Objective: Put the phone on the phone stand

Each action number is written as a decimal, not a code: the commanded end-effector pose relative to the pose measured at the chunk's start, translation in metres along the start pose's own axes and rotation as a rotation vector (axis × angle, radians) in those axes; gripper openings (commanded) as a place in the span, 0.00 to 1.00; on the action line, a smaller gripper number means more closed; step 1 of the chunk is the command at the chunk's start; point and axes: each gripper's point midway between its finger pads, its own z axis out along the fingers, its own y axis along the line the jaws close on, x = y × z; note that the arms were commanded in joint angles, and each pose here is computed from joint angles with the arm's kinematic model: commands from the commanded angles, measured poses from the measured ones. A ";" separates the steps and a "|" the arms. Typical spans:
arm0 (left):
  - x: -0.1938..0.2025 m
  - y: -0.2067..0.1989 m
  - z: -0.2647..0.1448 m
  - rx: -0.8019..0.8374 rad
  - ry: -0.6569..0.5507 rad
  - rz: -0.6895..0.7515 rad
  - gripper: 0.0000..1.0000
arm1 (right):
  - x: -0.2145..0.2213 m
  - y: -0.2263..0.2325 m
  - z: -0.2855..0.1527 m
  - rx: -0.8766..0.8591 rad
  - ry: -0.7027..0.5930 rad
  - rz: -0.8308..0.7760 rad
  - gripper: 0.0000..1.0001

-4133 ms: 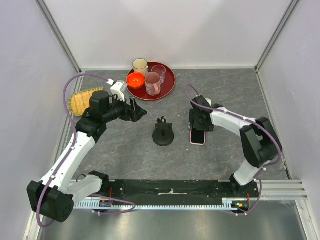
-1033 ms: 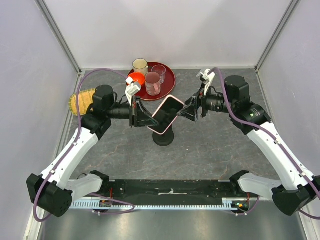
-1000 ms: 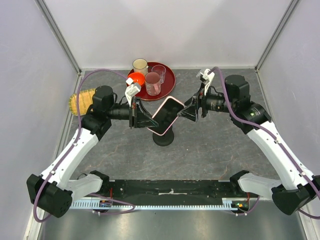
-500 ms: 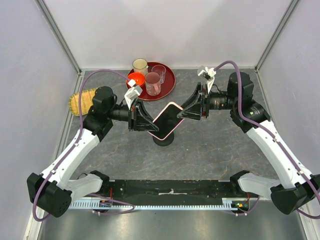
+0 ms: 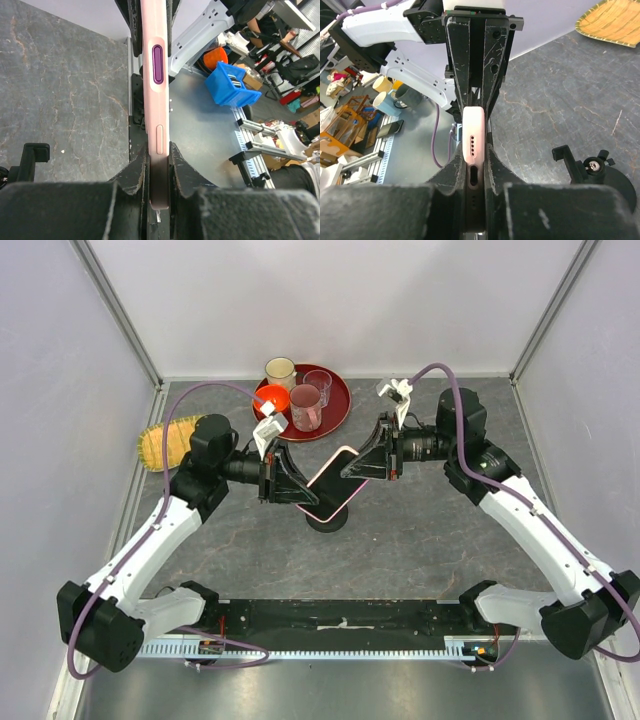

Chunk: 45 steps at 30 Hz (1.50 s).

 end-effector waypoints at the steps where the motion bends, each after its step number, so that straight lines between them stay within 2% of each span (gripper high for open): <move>1: -0.007 -0.008 0.000 0.027 -0.007 0.065 0.02 | -0.005 0.009 0.001 -0.032 -0.017 -0.051 0.00; 2: -0.011 0.001 0.000 -0.032 -0.025 0.053 0.03 | -0.010 0.008 -0.002 0.014 -0.047 -0.086 0.00; 4: -0.017 0.020 -0.003 -0.162 -0.055 0.032 0.52 | -0.014 -0.005 -0.009 0.132 -0.083 -0.138 0.00; 5: -0.022 0.042 -0.008 -0.311 -0.094 0.011 0.76 | -0.028 -0.024 -0.022 0.312 -0.152 -0.166 0.00; 9: -0.026 0.075 -0.035 -0.604 -0.211 0.003 0.77 | -0.037 -0.053 -0.068 0.666 -0.223 -0.203 0.00; 11: -0.016 0.089 -0.044 -0.691 -0.225 -0.010 0.70 | -0.044 -0.053 -0.093 0.789 -0.279 -0.219 0.00; 14: 0.004 0.097 -0.046 -0.753 -0.180 -0.022 0.60 | -0.048 -0.049 -0.116 0.887 -0.323 -0.244 0.00; 16: 0.008 0.106 -0.050 -0.850 -0.156 0.024 0.56 | -0.047 -0.049 -0.120 0.906 -0.305 -0.259 0.00; 17: 0.015 0.100 -0.038 -0.846 -0.124 0.047 0.55 | -0.047 -0.049 -0.122 0.918 -0.297 -0.257 0.00; 19: 0.018 0.104 -0.041 -0.932 -0.115 0.079 0.54 | -0.049 -0.049 -0.120 0.914 -0.281 -0.263 0.00; 24: 0.025 0.098 -0.040 -1.021 -0.131 0.105 0.55 | -0.050 -0.054 -0.114 0.906 -0.254 -0.244 0.00; 28: 0.032 0.097 -0.039 -1.086 -0.132 0.125 0.61 | -0.045 -0.058 -0.108 0.879 -0.197 -0.270 0.00; 33: 0.051 0.103 -0.029 -1.118 -0.077 0.096 0.63 | -0.037 -0.055 -0.100 0.821 -0.147 -0.312 0.00; 37: 0.054 0.107 -0.030 -1.141 -0.070 0.094 0.50 | -0.034 -0.054 -0.096 0.797 -0.134 -0.312 0.00; 38: 0.054 0.107 -0.028 -1.135 -0.069 0.096 0.50 | -0.033 -0.053 -0.094 0.784 -0.130 -0.313 0.00; 45: 0.064 0.110 -0.020 -1.108 -0.042 0.069 0.55 | -0.027 -0.050 -0.078 0.697 -0.092 -0.284 0.00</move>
